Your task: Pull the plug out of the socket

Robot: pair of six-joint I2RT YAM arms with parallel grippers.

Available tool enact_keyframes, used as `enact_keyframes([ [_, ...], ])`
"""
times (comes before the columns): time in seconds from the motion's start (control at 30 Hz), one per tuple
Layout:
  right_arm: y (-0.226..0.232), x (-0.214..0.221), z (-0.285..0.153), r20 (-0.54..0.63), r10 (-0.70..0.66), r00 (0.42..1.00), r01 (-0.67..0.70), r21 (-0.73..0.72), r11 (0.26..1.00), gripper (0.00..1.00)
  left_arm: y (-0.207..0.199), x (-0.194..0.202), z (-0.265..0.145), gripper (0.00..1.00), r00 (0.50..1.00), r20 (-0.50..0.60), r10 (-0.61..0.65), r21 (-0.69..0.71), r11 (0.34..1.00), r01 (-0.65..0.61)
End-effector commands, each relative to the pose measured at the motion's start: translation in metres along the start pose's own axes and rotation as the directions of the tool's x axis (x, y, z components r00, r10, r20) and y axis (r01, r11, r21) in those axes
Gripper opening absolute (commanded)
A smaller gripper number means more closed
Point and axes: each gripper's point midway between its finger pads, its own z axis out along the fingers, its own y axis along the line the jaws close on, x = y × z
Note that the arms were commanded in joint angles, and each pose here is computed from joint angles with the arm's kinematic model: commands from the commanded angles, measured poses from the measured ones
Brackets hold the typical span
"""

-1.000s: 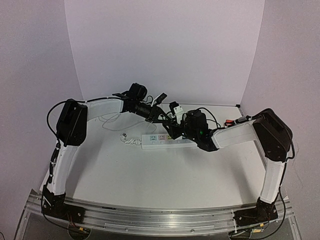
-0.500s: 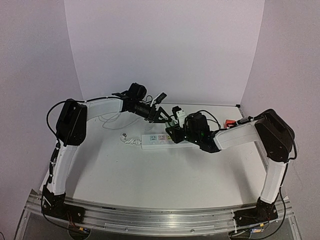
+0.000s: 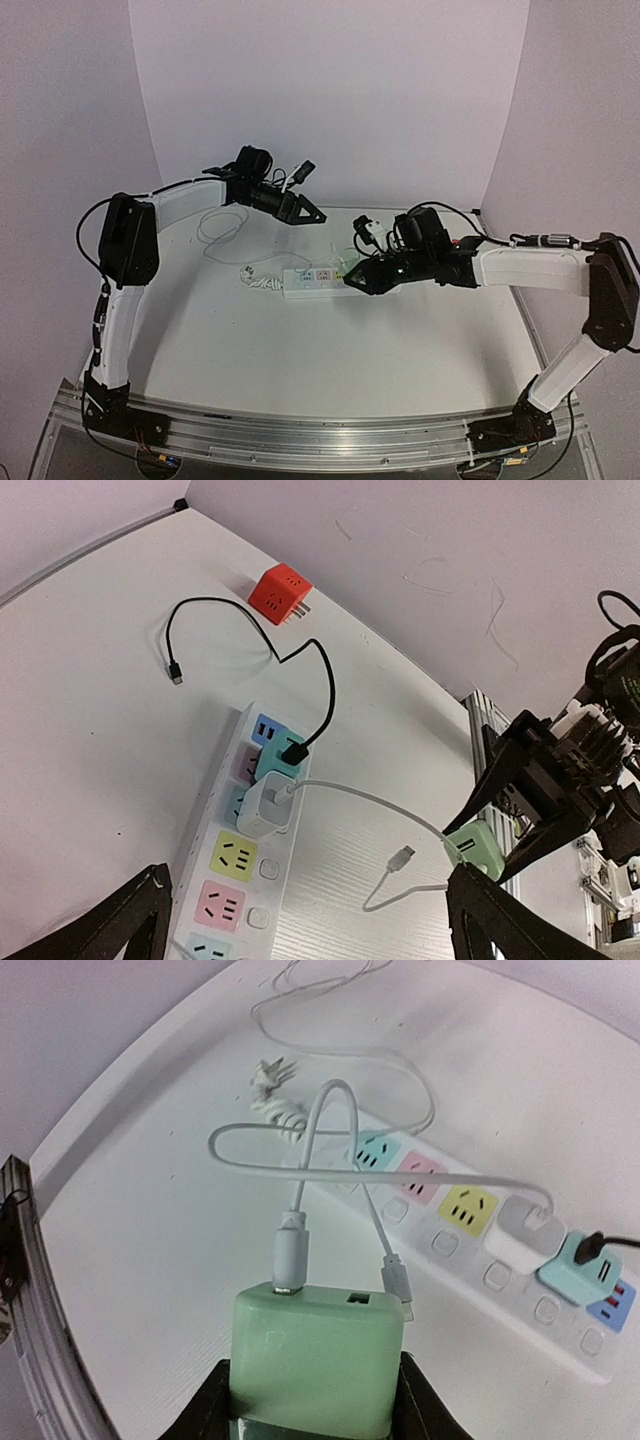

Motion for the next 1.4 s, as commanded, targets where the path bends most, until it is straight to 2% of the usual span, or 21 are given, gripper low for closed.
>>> enact_keyframes([
  [0.0, 0.027, -0.009, -0.036, -0.081, 0.021, 0.997, -0.03, -0.109, 0.994, 0.0, -0.037, -0.043, -0.029, 0.95, 0.987, 0.066, 0.147, 0.016, 0.989, -0.148],
  [0.07, 0.027, -0.019, -0.042, -0.065, 0.016, 0.998, -0.023, -0.111, 0.994, 0.0, -0.039, -0.045, -0.031, 0.93, 0.984, 0.07, 0.165, 0.021, 0.986, -0.167],
  [0.23, 0.026, -0.042, -0.05, -0.02, 0.02, 1.0, -0.022, -0.139, 0.99, 0.0, -0.052, -0.038, -0.031, 0.79, 0.959, 0.051, 0.277, 0.049, 0.959, -0.28],
  [0.33, 0.027, -0.06, -0.066, -0.002, 0.054, 0.999, -0.054, -0.169, 0.984, 0.0, -0.052, -0.04, -0.035, 0.78, 0.958, 0.053, 0.282, 0.042, 0.958, -0.285],
  [0.53, 0.008, -0.071, -0.101, -0.041, 0.138, 0.99, -0.142, -0.116, 0.983, 0.0, -0.056, -0.042, -0.038, 0.79, 0.943, 0.057, 0.327, 0.043, 0.943, -0.33],
  [0.6, -0.003, -0.076, -0.115, -0.019, 0.176, 0.984, -0.177, -0.08, 0.981, 0.0, -0.056, -0.041, -0.039, 0.79, 0.94, 0.051, 0.338, 0.041, 0.94, -0.34],
  [0.7, -0.036, -0.084, -0.141, 0.053, 0.215, 0.975, -0.218, 0.053, 0.975, 0.0, -0.056, -0.039, -0.039, 0.79, 0.937, 0.043, 0.347, 0.04, 0.936, -0.349],
  [0.8, -0.093, -0.074, -0.167, 0.087, 0.288, 0.954, -0.301, 0.265, 0.916, 0.0, -0.056, -0.037, -0.039, 0.81, 0.936, 0.037, 0.349, 0.043, 0.936, -0.35],
  [0.9, -0.146, -0.046, -0.181, 0.074, 0.393, 0.917, -0.388, 0.398, 0.831, 0.0, -0.058, -0.036, -0.04, 0.83, 0.934, 0.036, 0.355, 0.044, 0.933, -0.356],
  [1.07, -0.23, -0.006, -0.192, 0.087, 0.56, 0.824, -0.521, 0.505, 0.688, 0.0, -0.06, -0.034, -0.043, 0.85, 0.934, 0.028, 0.357, 0.041, 0.933, -0.358],
  [1.23, -0.293, 0.016, -0.196, 0.072, 0.607, 0.791, -0.529, 0.58, 0.62, 0.0, -0.065, -0.029, -0.048, 0.86, 0.931, 0.012, 0.366, 0.039, 0.93, -0.366],
  [1.37, -0.324, 0.056, -0.197, 0.046, 0.679, 0.733, -0.55, 0.626, 0.552, 0.0, -0.069, -0.024, -0.051, 0.87, 0.926, -0.006, 0.376, 0.033, 0.926, -0.376],
])
